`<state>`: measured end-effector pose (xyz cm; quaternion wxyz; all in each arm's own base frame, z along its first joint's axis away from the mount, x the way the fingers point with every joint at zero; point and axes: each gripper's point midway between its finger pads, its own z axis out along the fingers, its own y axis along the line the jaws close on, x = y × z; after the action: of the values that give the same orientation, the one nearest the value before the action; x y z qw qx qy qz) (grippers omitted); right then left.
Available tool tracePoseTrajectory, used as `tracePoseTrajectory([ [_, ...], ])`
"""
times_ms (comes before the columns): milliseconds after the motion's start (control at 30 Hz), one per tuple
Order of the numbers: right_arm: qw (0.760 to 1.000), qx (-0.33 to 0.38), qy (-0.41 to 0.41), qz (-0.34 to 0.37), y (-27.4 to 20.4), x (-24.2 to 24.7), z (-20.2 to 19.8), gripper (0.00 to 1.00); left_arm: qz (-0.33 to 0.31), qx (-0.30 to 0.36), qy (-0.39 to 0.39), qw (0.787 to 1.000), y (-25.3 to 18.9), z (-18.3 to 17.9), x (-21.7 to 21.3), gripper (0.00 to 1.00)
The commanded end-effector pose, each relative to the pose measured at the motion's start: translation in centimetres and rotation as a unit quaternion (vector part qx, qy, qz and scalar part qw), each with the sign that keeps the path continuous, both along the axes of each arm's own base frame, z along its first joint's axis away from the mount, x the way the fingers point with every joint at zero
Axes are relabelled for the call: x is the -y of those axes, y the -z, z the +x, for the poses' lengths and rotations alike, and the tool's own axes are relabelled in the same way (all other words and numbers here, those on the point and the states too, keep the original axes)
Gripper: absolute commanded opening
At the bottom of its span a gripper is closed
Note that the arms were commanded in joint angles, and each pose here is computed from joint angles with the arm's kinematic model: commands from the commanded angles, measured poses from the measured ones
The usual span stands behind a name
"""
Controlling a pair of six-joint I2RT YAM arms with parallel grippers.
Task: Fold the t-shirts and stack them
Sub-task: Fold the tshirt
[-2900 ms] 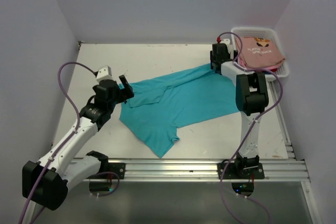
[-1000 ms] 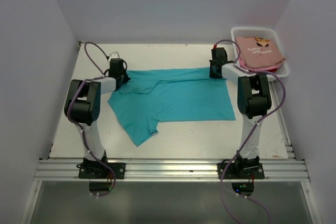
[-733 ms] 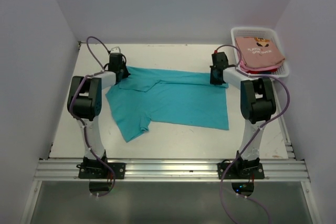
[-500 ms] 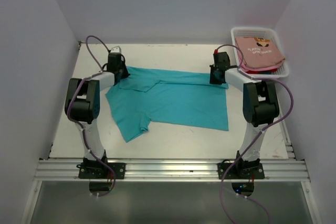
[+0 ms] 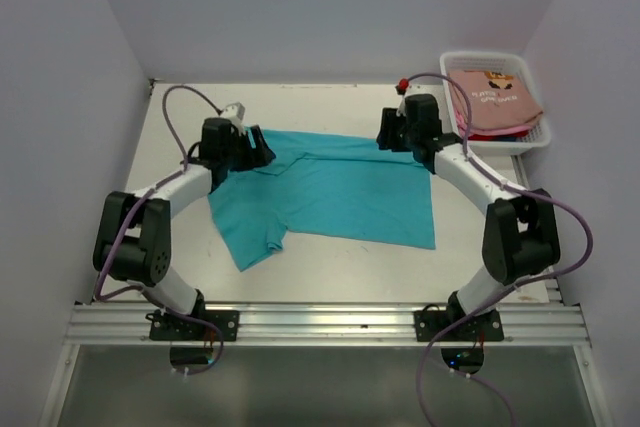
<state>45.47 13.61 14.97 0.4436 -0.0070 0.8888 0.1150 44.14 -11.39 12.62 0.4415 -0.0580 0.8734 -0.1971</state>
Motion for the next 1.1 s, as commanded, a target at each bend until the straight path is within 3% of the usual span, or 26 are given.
tracePoseTrajectory([
  [0, 1.0, 0.01, -0.015, 0.005, -0.7, -1.6, -2.6, 0.52, -0.101, -0.059, 0.062, 0.991, 3.1, -5.7, 4.6, 0.73],
  [33, 1.0, 0.013, -0.017, 0.007, -1.0, -1.7, -3.2, 0.52, -0.122, -0.027, 0.062, 0.99, 2.0, -5.3, 4.9, 0.73],
  [167, 1.0, 0.002, -0.018, 0.003, 0.2, -1.5, -5.4, 0.51, -0.185, -0.008, 0.032, 0.982, 1.9, -6.8, 5.2, 0.71],
  [433, 1.0, 0.002, -0.019, -0.004, 0.6, -1.0, -6.7, 0.5, -0.207, 0.041, -0.03, 0.977, 1.0, -5.3, 4.1, 0.69],
  [633, 1.0, -0.007, -0.024, 0.005, 0.9, -1.5, -6.8, 0.45, -0.215, 0.032, -0.084, 0.972, 2.8, -4.0, 3.1, 0.66],
  [733, 0.999, -0.008, -0.031, 0.019, 1.2, -2.4, -6.2, 0.3, -0.22, 0.025, -0.092, 0.971, 3.7, -3.5, 3.1, 0.65],
  [767, 0.998, -0.002, -0.046, 0.035, 0.9, -3.4, -5.6, 0.09, -0.222, 0.023, -0.092, 0.97, 3.9, -3.5, 3.2, 0.65],
  [800, 0.998, -0.005, -0.048, 0.043, 0.8, -3.8, -5.1, 0.0, -0.226, 0.027, -0.091, 0.97, 3.8, -3.3, 3.3, 0.65],
  [1000, 0.981, -0.039, -0.135, 0.137, -0.9, -11.0, 0.4, 0.0, -0.223, 0.015, -0.101, 0.969, 4.7, -3.5, 3.5, 0.64],
  [1033, 0.977, -0.02, -0.147, 0.155, -3.1, -12.2, 1.9, 0.0, -0.222, 0.015, -0.104, 0.969, 4.7, -3.6, 3.3, 0.64],
  [1067, 0.973, -0.047, -0.153, 0.165, -0.9, -13.1, 2.8, 0.0, -0.222, 0.015, -0.106, 0.969, 4.7, -3.6, 3.3, 0.64],
])
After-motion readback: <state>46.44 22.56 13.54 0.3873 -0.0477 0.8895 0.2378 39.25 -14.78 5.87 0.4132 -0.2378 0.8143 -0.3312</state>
